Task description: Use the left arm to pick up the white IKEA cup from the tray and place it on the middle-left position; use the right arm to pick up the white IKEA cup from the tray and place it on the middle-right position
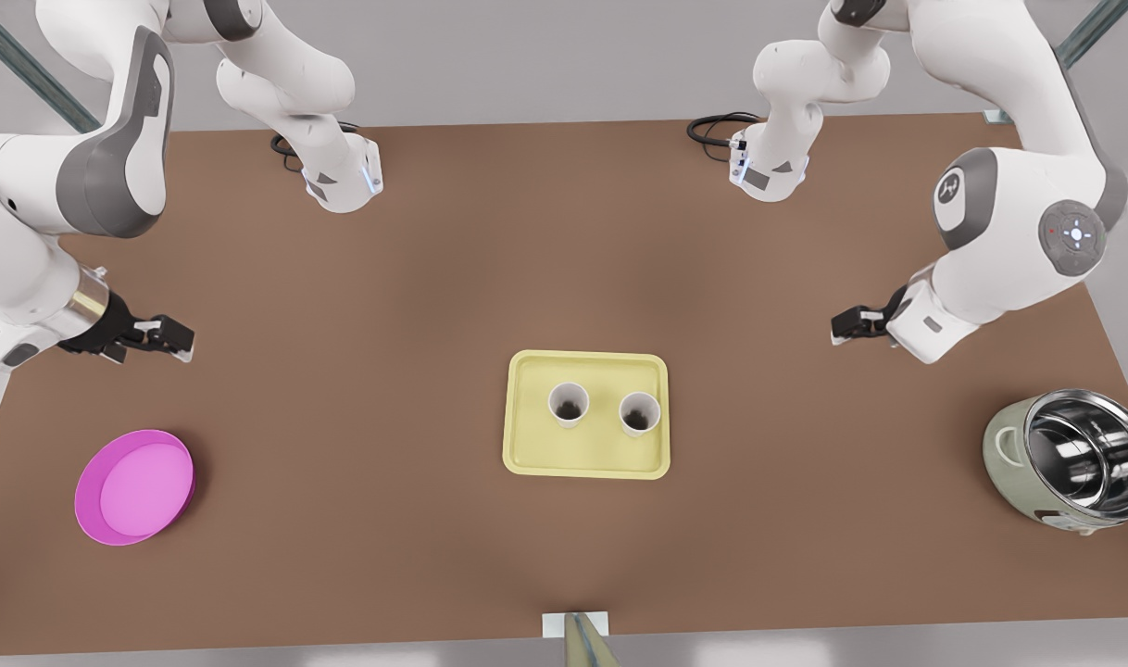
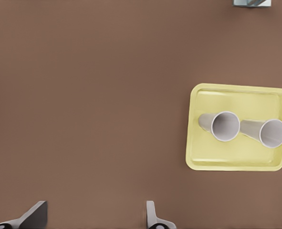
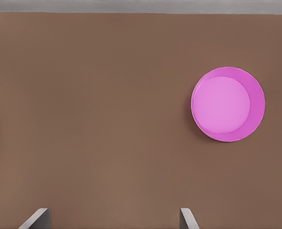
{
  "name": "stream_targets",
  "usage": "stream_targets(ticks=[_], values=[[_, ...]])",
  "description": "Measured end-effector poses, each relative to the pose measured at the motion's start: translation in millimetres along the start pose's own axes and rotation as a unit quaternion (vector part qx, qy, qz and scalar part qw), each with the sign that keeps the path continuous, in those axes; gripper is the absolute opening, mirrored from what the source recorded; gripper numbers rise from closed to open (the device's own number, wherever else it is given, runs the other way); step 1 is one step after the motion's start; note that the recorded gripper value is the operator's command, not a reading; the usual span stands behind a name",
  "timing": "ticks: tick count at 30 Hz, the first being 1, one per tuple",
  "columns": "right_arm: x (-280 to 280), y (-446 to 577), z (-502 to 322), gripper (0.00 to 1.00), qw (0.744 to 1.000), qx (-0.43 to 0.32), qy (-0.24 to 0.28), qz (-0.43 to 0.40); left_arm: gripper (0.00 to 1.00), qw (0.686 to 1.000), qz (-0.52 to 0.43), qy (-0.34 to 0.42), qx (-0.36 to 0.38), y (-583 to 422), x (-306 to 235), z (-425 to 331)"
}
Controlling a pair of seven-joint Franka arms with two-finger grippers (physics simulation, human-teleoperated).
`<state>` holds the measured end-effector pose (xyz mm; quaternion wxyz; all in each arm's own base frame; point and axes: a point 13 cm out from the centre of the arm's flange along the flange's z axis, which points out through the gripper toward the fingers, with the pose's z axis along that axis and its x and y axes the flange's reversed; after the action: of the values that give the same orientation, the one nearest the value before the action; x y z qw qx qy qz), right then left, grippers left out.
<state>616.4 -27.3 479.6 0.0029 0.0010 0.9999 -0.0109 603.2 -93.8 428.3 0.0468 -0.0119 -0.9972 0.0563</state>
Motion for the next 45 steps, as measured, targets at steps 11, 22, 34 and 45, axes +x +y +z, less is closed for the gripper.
stream_targets(ticks=[11, 22, 34, 45], values=[[9, 314, 173, 1.0, 0.977, 0.003, 0.067, -0.203, 1.0, 0.999, 0.052, 0.011, -0.006, -89, -14, 62], [20, 477, 307, 1.0, 0.987, -0.06, 0.016, -0.148, 1.0, 0.995, 0.087, 0.004, -0.046, -212, -34, 192], [9, 523, 331, 1.0, 0.992, -0.11, -0.021, -0.054, 1.0, 0.997, 0.041, -0.031, -0.049, -214, -64, 274], [26, 527, 367, 0.73, 0.995, -0.101, 0.001, -0.011, 1.0, 0.997, 0.023, -0.019, -0.067, -201, -51, 316]])
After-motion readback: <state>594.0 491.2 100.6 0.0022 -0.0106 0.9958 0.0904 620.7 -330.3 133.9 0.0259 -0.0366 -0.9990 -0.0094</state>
